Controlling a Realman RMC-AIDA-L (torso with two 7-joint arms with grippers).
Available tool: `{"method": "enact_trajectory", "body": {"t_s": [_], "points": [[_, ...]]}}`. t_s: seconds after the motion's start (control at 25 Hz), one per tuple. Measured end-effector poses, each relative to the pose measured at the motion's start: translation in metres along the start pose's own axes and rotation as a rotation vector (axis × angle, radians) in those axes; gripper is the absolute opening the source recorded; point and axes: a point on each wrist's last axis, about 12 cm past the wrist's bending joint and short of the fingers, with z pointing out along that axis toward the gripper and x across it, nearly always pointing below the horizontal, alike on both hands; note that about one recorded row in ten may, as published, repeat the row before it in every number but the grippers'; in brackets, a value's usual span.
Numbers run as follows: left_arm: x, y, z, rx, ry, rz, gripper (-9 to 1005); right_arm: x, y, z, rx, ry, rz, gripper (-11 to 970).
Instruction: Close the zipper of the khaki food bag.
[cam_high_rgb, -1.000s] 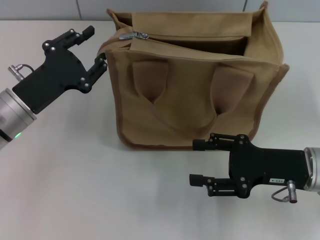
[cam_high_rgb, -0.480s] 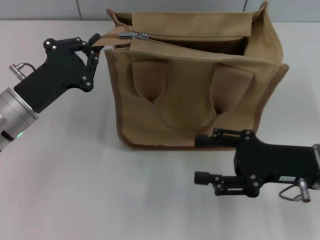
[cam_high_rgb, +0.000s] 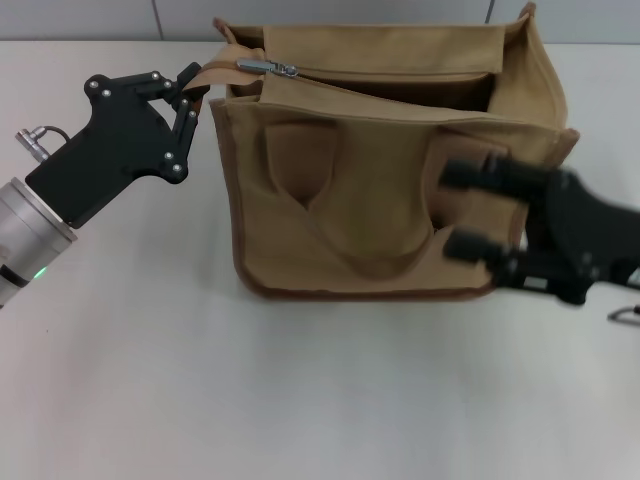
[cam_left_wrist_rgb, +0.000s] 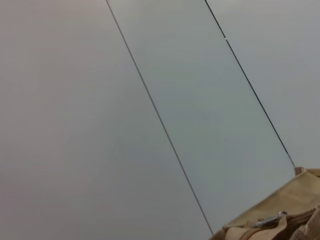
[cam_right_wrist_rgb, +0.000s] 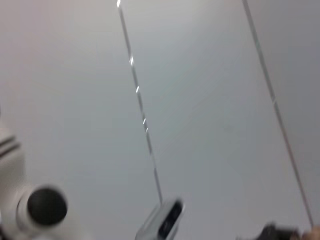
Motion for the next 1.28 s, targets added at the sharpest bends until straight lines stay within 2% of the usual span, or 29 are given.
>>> {"method": "enact_trajectory", "body": {"t_s": [0.24,0.52,0.56,0.72,0.96,1.28], "points": [[-0.002,-0.001,-0.003,0.001,-0.019,-0.002,24,-0.023,-0.019,0.009,0.044,-0.087,0.012,742],[-0.004,-0.003,-0.004,0.004,-0.039,-0.004,27,-0.049,-0.046,0.017,0.119,-0.003,-0.055,743],[-0.004,-0.003,-0.004,0.004,-0.04,-0.005,28,-0.057,-0.052,0.023,0.109,0.027,-0.031,743],[-0.004,-0.004,-0.004,-0.001,-0.043,-0.012,30,-0.065,-0.06,0.033,0.087,0.094,0.018,743],[-0.005,-0.003,-0.002,-0.007,-0.049,-0.014,33,-0.07,-0.072,0.059,0.066,0.26,0.135,742],[-0.006,-0.003,-0.001,-0.007,-0.056,-0.013,37,-0.08,-0.079,0.072,0.065,0.304,0.205,743]]}}
